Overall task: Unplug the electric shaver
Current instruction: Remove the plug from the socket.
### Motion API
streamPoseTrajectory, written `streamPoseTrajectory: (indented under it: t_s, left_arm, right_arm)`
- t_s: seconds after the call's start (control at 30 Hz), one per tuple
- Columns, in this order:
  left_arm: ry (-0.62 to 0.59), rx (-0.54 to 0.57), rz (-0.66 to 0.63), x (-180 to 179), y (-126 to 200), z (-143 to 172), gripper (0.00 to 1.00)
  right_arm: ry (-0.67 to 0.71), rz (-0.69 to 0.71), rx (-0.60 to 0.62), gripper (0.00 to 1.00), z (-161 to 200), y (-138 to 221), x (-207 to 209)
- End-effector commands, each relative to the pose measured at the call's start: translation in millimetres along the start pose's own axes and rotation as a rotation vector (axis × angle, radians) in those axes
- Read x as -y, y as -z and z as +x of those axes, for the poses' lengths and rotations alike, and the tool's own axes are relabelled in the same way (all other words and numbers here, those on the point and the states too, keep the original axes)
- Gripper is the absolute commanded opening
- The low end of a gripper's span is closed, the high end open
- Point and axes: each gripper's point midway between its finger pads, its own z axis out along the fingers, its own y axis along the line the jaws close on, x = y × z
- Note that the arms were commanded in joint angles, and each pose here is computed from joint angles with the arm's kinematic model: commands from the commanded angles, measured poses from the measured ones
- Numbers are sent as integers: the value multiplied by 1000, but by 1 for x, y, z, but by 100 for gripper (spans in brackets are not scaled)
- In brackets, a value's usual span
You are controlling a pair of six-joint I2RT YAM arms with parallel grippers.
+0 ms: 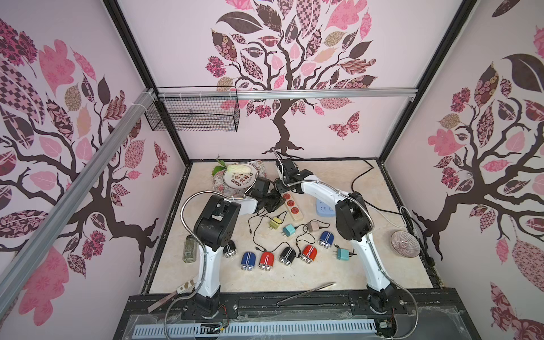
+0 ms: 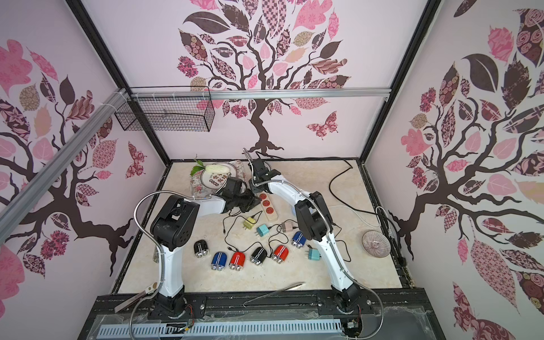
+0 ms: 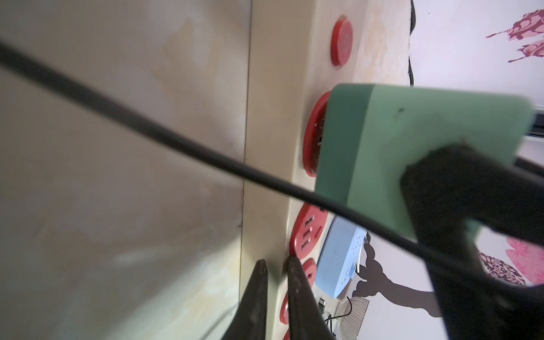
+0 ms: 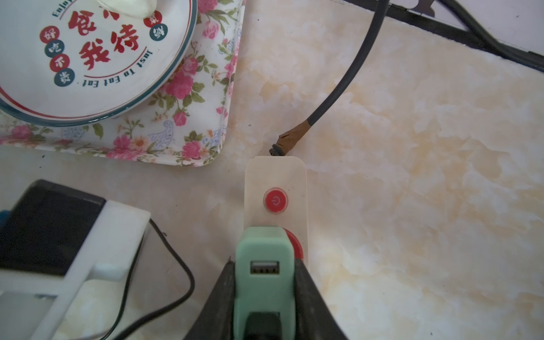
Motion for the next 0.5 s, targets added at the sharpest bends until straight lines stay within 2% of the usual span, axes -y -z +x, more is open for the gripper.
streamPoseTrajectory:
  t_s: [0.0, 0.47]
  left_arm:
    - [78, 1, -161, -52, -12, 10, 15]
    - [70, 3, -171, -51, -10, 13, 16]
  right_arm:
    - [-7, 31, 52, 20, -18, 16, 5]
    - [-42, 31, 104, 20, -35, 46, 7]
